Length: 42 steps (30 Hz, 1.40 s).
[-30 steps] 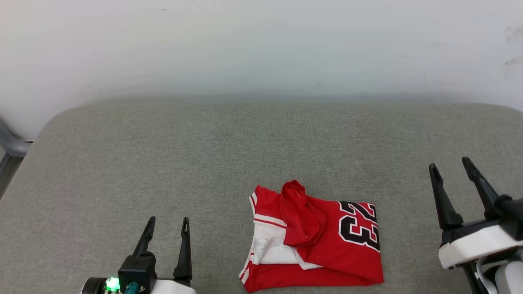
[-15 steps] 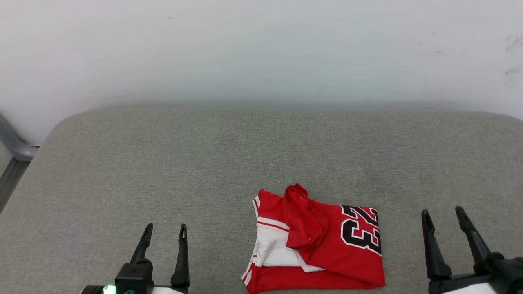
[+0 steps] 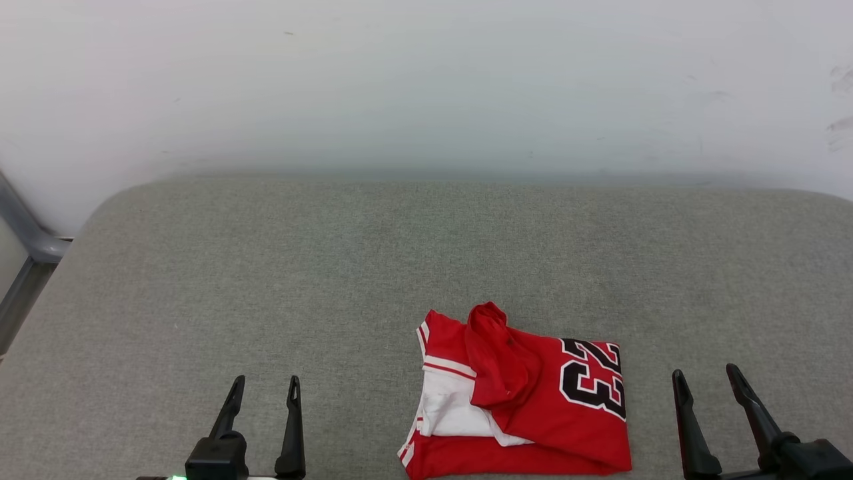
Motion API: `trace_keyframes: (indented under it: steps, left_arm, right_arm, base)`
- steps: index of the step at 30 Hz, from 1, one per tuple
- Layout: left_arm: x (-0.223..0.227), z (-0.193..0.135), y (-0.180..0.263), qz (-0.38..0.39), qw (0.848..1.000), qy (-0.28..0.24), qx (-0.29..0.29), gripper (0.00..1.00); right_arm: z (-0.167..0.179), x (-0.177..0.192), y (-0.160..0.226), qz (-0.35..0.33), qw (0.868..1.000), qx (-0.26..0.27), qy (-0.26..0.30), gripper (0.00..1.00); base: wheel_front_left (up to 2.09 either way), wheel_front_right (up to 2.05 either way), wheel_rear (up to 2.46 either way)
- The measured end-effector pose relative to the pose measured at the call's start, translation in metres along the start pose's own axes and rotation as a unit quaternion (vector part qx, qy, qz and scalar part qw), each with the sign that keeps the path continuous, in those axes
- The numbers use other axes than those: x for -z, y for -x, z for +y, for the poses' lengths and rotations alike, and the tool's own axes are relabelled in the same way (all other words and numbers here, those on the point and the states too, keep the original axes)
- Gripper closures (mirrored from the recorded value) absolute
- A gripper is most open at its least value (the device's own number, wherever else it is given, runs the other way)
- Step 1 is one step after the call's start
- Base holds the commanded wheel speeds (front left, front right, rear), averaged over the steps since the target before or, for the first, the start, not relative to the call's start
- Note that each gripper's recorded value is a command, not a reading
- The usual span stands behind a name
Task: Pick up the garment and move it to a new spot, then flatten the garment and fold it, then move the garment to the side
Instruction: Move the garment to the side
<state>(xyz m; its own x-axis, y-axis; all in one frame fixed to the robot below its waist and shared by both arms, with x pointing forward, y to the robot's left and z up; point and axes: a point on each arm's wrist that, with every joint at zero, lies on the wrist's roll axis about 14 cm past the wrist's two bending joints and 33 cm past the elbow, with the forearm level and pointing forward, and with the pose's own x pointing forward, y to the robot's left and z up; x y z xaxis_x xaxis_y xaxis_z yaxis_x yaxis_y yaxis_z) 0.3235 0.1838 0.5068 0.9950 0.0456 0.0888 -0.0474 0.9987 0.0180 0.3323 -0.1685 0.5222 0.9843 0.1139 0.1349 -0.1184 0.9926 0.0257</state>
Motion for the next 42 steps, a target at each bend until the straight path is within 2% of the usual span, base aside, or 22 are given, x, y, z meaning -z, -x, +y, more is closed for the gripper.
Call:
trace_keyframes:
  steps: [10,15,19,21,26,29,33,39,42]
  left_arm:
    - [0.001,0.003,0.002,0.001,1.0,-0.003,-0.005,0.0]
    - [0.002,0.003,0.001,0.004,1.0,-0.003,-0.003,0.0]
    - [0.003,0.003,-0.002,0.005,1.0,-0.003,-0.001,0.0]
    - [0.004,0.002,-0.002,0.007,1.0,-0.003,-0.001,0.0]
    - [0.006,0.002,-0.004,0.01,1.0,-0.003,-0.002,0.0]
    - [0.007,0.002,-0.005,0.012,1.0,-0.003,-0.002,0.0]
    - [0.009,0.002,-0.008,0.016,1.0,-0.003,-0.002,0.0]
    - [0.012,0.0,-0.015,0.02,1.0,-0.003,-0.001,0.0]
    - [0.014,0.0,-0.018,0.023,1.0,-0.002,-0.001,0.0]
  right_arm:
    - [0.002,0.001,-0.003,0.001,1.0,-0.005,0.01,0.0]
    - [-0.026,-0.035,-0.029,-0.053,0.998,0.007,0.034,0.0]
    - [-0.042,-0.067,-0.059,-0.067,0.996,-0.005,0.058,0.0]
    - [-0.039,-0.072,-0.074,-0.042,0.997,-0.029,0.064,0.0]
    - [-0.022,-0.049,-0.094,0.09,0.991,-0.092,0.046,0.0]
    - [-0.014,-0.015,-0.088,0.206,0.971,-0.123,0.014,0.0]
    - [-0.01,0.026,-0.068,0.336,0.93,-0.144,-0.032,0.0]
    - [-0.004,0.075,-0.046,0.445,0.878,-0.149,-0.097,0.0]
    - [0.005,0.091,-0.043,0.468,0.863,-0.154,-0.116,0.0]
  base:
    - [0.0,0.0,0.0]
    - [0.0,0.0,0.0]
    - [0.0,0.0,0.0]
    - [0.0,0.0,0.0]
    - [0.0,0.0,0.0]
    - [0.0,0.0,0.0]
    - [0.0,0.0,0.0]
    - [0.0,0.0,0.0]
    - [0.0,0.0,0.0]
